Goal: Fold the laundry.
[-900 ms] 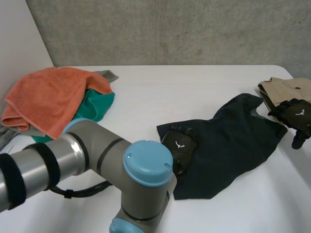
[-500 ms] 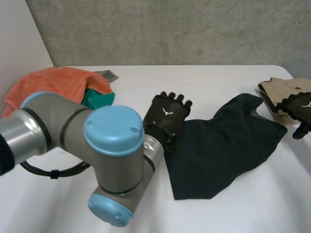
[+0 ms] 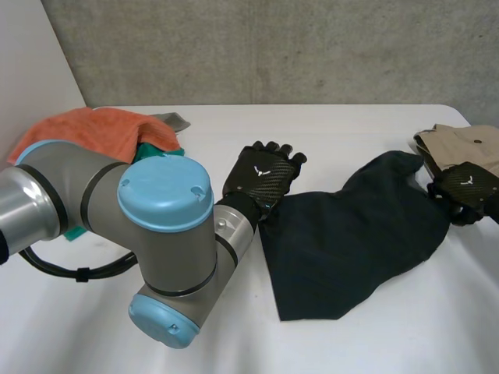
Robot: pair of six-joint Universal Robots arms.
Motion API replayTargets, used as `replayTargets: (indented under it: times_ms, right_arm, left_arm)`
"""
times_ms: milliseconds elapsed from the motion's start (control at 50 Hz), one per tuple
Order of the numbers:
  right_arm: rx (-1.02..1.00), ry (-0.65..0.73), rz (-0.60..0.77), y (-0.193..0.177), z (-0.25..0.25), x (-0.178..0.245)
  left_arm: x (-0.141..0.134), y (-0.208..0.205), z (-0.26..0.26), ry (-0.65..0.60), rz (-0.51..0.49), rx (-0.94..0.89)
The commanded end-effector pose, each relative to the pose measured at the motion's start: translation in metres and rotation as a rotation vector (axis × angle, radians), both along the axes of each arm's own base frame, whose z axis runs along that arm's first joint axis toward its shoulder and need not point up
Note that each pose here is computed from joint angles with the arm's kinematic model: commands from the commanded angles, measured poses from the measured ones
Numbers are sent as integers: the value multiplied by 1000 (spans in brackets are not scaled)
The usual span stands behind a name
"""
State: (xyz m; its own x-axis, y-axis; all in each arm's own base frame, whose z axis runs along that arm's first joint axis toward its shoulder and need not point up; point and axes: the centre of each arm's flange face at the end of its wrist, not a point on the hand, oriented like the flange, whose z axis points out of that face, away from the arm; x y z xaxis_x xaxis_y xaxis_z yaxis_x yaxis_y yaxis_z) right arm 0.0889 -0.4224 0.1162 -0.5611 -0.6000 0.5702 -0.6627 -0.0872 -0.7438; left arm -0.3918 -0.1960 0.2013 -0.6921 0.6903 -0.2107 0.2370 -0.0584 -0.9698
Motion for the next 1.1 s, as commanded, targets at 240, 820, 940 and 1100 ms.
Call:
replayTargets:
  times_ms: [240, 820, 940, 1100]
  right_arm:
    - [-369, -2, -23, 24, 95, 46]
    - [-355, 120, 699, 226, 59, 183]
    - [-226, -105, 506, 208, 101, 184]
    - [-75, -536, 116, 155, 164, 143]
  left_arm:
    - [6, -9, 7, 12, 35, -11]
    - [97, -51, 84, 94, 328, -106]
    - [96, -54, 109, 146, 343, -161]
    - [77, -36, 143, 215, 325, -164]
